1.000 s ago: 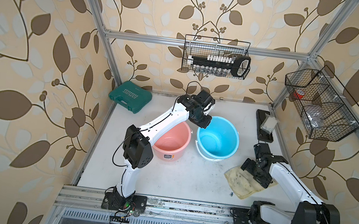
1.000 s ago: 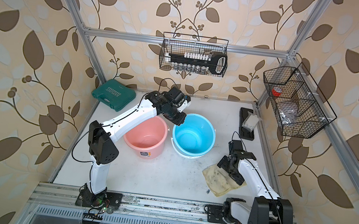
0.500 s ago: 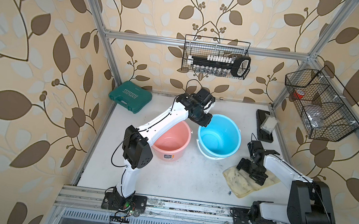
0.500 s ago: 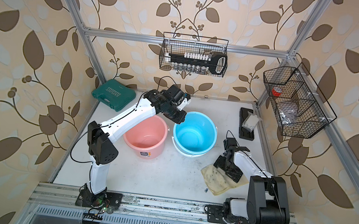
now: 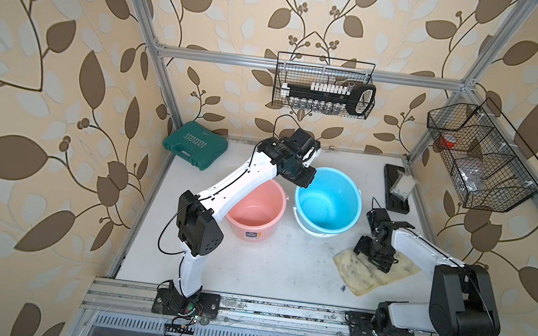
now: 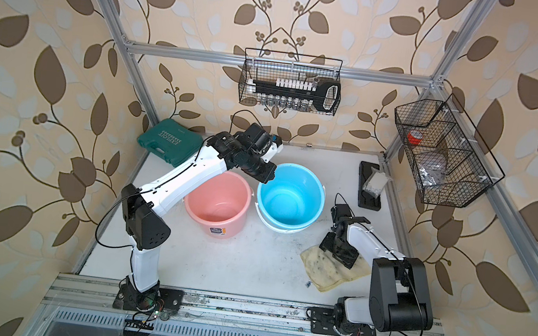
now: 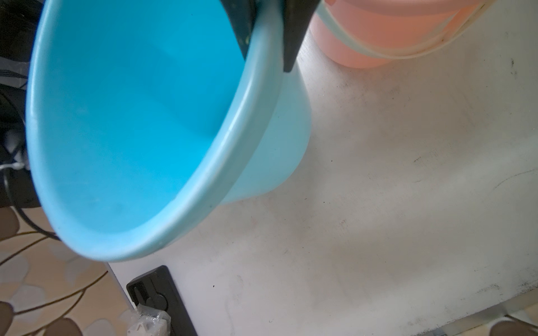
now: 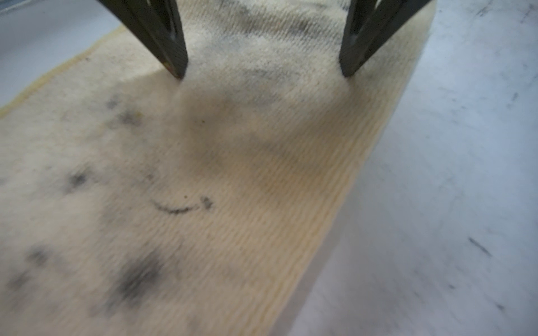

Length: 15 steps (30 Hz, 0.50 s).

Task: Wipe the inside of the bucket with a cloth
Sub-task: Pick up the cleaning item at the center of the board.

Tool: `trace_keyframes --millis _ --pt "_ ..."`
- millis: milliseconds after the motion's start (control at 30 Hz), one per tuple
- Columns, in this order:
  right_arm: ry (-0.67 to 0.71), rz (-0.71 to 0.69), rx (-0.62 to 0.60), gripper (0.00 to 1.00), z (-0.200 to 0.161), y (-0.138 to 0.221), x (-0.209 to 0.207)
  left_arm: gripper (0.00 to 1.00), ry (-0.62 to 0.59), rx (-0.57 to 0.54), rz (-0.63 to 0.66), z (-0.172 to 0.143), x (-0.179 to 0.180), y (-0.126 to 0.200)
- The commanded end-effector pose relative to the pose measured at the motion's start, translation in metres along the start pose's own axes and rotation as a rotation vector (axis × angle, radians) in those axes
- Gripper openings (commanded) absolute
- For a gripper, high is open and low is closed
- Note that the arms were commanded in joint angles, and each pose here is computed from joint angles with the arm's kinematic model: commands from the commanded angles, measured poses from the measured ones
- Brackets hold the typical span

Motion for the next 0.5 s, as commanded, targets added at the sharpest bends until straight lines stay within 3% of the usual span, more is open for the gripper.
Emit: trace_keyframes --millis 0,100,167,300,467 --pt "0.001 -0.079 0.053 0.85 -0.012 -0.016 -0.010 0.00 0.010 -0.085 -0.039 0.011 -0.006 0.032" --pt "-0.006 -0.084 0.042 0.89 -0.013 -0.012 -0.011 0.00 0.015 -0.088 -0.042 0.012 -0.006 0.037" --pt "-0.014 -0.088 0.039 0.99 -0.013 -0.009 -0.013 0.00 0.016 -0.090 -0.046 0.012 -0.006 0.039" --pt "-0.011 -0.098 0.051 0.99 -0.013 -0.009 -0.013 0.00 0.019 -0.097 -0.060 0.012 -0.008 0.044" --pt "0.007 -0.103 0.091 0.83 -0.013 -0.017 -0.009 0.00 0.016 -0.093 -0.056 0.009 -0.007 0.046"
Point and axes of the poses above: each gripper's point midway between its finger pads, its own y axis back along the fingers, its own x axis along the line the jaws close on, z = x × y, the point moved 5 cm from there along y, back along the fingers, and after that the axes turned 8 degrees about y, right-handed, at the moved point
